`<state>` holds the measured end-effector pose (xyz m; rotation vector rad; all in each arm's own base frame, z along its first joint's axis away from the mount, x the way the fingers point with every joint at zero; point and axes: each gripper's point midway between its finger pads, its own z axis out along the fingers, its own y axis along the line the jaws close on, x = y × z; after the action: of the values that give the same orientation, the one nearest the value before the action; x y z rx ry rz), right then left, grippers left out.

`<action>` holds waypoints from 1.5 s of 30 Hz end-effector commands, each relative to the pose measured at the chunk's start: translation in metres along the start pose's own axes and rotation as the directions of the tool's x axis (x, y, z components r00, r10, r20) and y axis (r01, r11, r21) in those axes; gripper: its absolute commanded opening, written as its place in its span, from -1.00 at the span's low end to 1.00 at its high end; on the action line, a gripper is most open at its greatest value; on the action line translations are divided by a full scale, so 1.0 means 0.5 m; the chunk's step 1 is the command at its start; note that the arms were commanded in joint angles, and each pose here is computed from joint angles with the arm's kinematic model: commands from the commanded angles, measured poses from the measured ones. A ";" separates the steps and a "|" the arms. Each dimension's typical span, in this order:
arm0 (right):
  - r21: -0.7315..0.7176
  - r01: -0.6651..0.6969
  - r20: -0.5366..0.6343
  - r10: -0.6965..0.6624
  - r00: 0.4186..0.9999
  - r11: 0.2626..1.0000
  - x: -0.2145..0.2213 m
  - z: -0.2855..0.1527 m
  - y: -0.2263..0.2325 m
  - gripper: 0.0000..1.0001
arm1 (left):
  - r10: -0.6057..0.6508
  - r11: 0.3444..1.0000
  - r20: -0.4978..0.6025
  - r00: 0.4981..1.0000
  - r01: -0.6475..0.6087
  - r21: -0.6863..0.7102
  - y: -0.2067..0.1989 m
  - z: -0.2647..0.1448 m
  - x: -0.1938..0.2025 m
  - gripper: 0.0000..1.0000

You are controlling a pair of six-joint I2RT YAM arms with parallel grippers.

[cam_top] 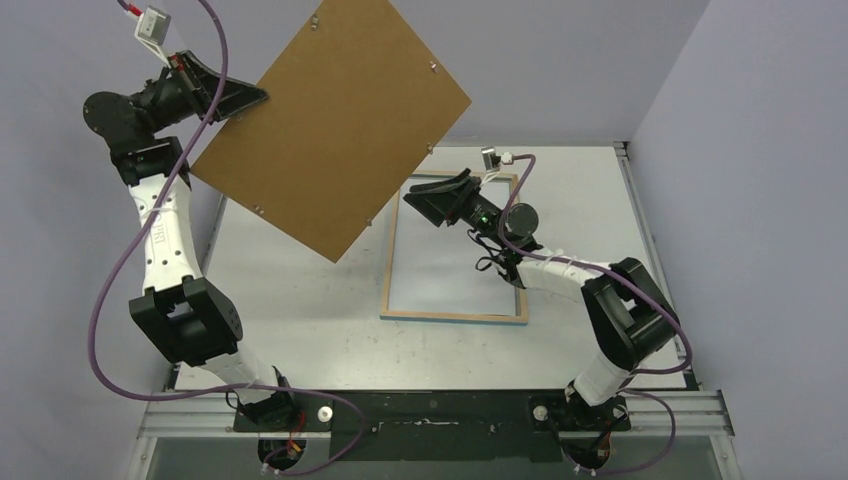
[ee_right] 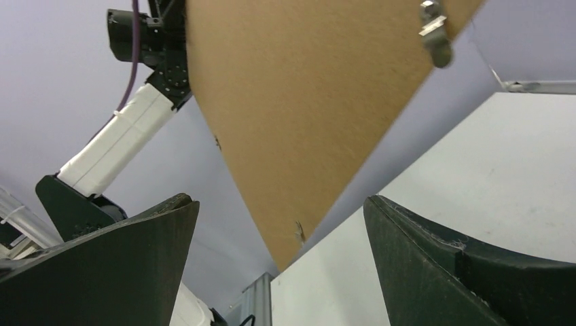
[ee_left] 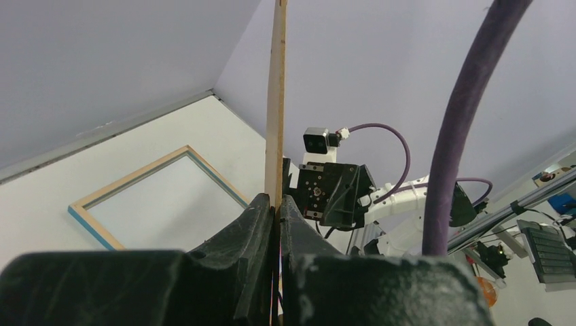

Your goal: Put the photo into the frame

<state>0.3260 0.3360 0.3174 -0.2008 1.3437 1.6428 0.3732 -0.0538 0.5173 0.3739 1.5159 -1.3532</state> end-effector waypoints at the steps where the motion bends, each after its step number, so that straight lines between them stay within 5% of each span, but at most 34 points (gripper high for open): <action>1: -0.096 0.082 0.112 -0.071 0.991 0.992 -0.046 0.045 0.056 0.95 | 0.039 0.999 0.105 0.994 -0.041 0.015 -0.060 0.000 -0.035 -1.00; 15: -0.025 0.013 0.215 -0.008 0.977 1.000 -0.040 0.065 0.008 0.73 | -0.022 0.999 0.135 0.991 0.018 0.033 -0.058 -0.005 -0.026 -1.00; 27: -0.199 -0.014 0.301 0.074 0.951 0.980 -0.080 0.075 0.081 -0.32 | -0.105 0.992 0.191 0.976 0.117 -0.054 0.023 -0.016 0.032 -1.00; 35: -0.143 -0.052 0.322 0.096 0.942 0.988 -0.119 0.051 0.093 -0.72 | -0.111 0.967 0.149 0.983 0.142 -0.214 0.118 -0.013 0.105 -1.00; 39: -0.012 -0.027 0.302 0.030 0.953 1.000 -0.137 0.038 0.080 -0.73 | -0.127 0.941 0.093 0.988 0.150 -0.303 0.163 -0.009 0.157 -1.00; 42: 0.000 -0.052 0.284 0.050 0.957 0.999 -0.152 0.032 0.079 -0.62 | -0.143 0.934 0.069 0.987 0.158 -0.322 0.182 -0.003 0.190 -1.00; 45: -0.015 -0.070 0.285 0.071 0.956 0.997 -0.152 0.028 0.080 -0.71 | -0.162 0.936 0.049 0.986 0.169 -0.308 0.183 0.009 0.213 -1.00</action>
<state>0.3546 0.3210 0.3565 0.1302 1.2719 1.6490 0.4097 -0.0558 0.3906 -0.0936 1.7279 -1.3034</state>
